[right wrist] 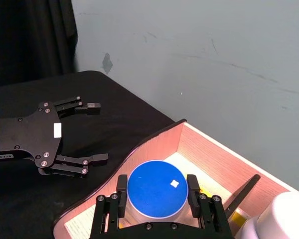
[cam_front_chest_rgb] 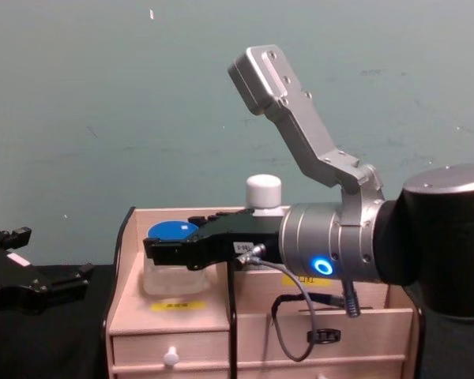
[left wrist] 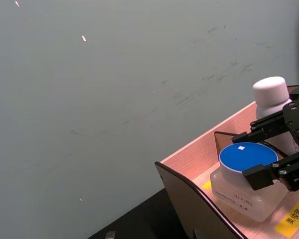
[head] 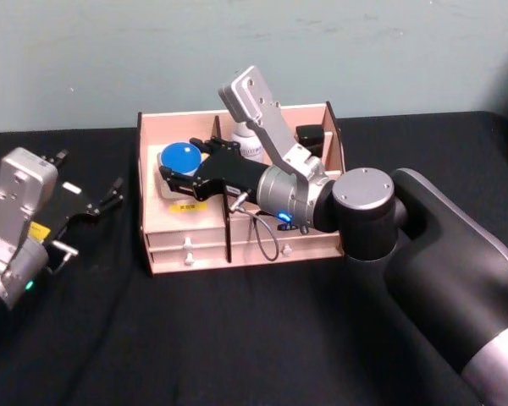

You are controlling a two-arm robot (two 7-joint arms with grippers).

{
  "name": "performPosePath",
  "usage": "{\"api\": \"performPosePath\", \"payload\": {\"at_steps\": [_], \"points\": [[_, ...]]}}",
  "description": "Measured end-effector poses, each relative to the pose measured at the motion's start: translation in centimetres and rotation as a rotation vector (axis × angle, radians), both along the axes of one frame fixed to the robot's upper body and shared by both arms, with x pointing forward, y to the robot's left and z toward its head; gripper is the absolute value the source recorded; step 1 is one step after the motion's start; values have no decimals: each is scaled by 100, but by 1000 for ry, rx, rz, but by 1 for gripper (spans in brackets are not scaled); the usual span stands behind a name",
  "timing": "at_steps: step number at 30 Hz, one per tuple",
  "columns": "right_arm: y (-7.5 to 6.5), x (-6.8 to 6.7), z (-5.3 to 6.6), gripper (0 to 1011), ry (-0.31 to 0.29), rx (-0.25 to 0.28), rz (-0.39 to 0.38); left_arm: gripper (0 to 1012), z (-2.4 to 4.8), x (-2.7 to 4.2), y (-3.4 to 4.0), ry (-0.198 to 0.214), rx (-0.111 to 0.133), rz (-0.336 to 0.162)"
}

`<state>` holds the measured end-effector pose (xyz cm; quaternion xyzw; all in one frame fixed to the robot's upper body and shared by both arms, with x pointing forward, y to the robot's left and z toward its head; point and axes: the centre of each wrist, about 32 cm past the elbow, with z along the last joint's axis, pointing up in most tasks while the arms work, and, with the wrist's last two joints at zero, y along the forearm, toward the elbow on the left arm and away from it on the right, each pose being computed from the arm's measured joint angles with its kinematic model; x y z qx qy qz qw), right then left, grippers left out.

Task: Pick up the facial cleanser and watermelon frost from the table and place them into the tiered storage box.

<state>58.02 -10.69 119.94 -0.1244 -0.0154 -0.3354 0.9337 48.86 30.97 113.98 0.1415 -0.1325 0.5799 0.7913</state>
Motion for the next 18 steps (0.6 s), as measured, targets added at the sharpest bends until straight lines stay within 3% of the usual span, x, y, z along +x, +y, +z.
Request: {"api": "performPosePath", "payload": {"at_steps": [3, 12, 18], "points": [[-1, -2, 0, 735, 0, 0, 0, 1010, 0, 0, 0, 0, 0, 0], [-3, -9, 3, 985, -3, 4, -2, 1009, 0, 0, 0, 0, 0, 0], [-33, -66, 39, 1002, -57, 29, -9, 1009, 0, 0, 0, 0, 0, 0]]}}
